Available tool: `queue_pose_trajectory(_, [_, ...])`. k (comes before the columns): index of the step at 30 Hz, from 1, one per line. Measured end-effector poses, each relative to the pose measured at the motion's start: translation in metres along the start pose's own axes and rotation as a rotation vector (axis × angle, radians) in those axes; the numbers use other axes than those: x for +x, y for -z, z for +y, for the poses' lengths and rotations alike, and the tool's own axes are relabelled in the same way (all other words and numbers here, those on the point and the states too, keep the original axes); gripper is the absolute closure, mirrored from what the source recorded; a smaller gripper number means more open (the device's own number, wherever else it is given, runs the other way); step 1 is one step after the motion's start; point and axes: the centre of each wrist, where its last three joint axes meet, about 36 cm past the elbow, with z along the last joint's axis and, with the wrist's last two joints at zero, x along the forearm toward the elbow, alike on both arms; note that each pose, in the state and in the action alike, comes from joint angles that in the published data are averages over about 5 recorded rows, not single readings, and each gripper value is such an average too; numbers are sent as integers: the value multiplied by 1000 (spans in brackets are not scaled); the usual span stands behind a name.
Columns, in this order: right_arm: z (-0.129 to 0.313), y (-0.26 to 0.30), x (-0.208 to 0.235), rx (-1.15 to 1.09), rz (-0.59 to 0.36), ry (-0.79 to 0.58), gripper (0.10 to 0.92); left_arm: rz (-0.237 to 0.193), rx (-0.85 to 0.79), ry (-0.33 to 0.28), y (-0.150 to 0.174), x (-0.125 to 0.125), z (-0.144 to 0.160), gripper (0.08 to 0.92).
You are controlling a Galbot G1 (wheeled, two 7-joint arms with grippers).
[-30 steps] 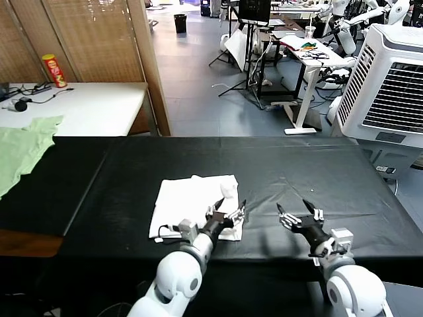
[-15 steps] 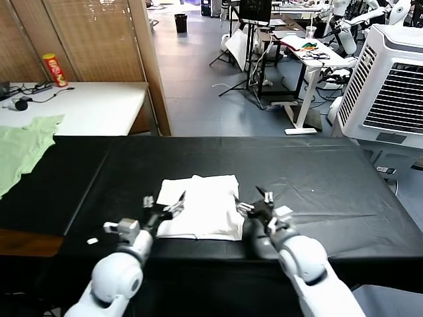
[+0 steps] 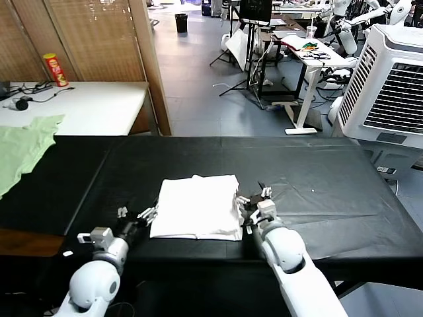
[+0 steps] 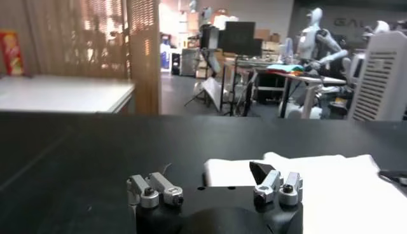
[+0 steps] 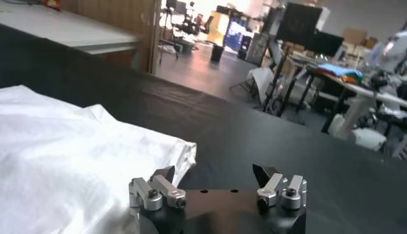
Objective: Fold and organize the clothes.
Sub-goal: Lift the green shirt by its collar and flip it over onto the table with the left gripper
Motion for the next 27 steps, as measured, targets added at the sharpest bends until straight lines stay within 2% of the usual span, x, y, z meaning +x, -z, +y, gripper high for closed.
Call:
queue_pose_trajectory(5, [-11, 14, 31, -122, -47, 54, 224, 37, 157, -46, -4, -8, 6, 201])
queue_pose_trajectory(14, [-16, 22, 63, -168, -85, 67, 224, 93, 347, -107, -13, -24, 8, 202])
queue_pose_trajectory(16, [-16, 22, 67, -173, -88, 67, 224, 104, 386, -115, -15, -27, 8, 224])
queue_pose_trajectory(20, [-16, 22, 71, -180, -92, 62, 224, 120, 462, -133, -16, -30, 8, 390])
queue_pose_trajectory(27, [-15, 20, 77, -174, -101, 42, 224, 128, 491, -139, -17, -36, 6, 782])
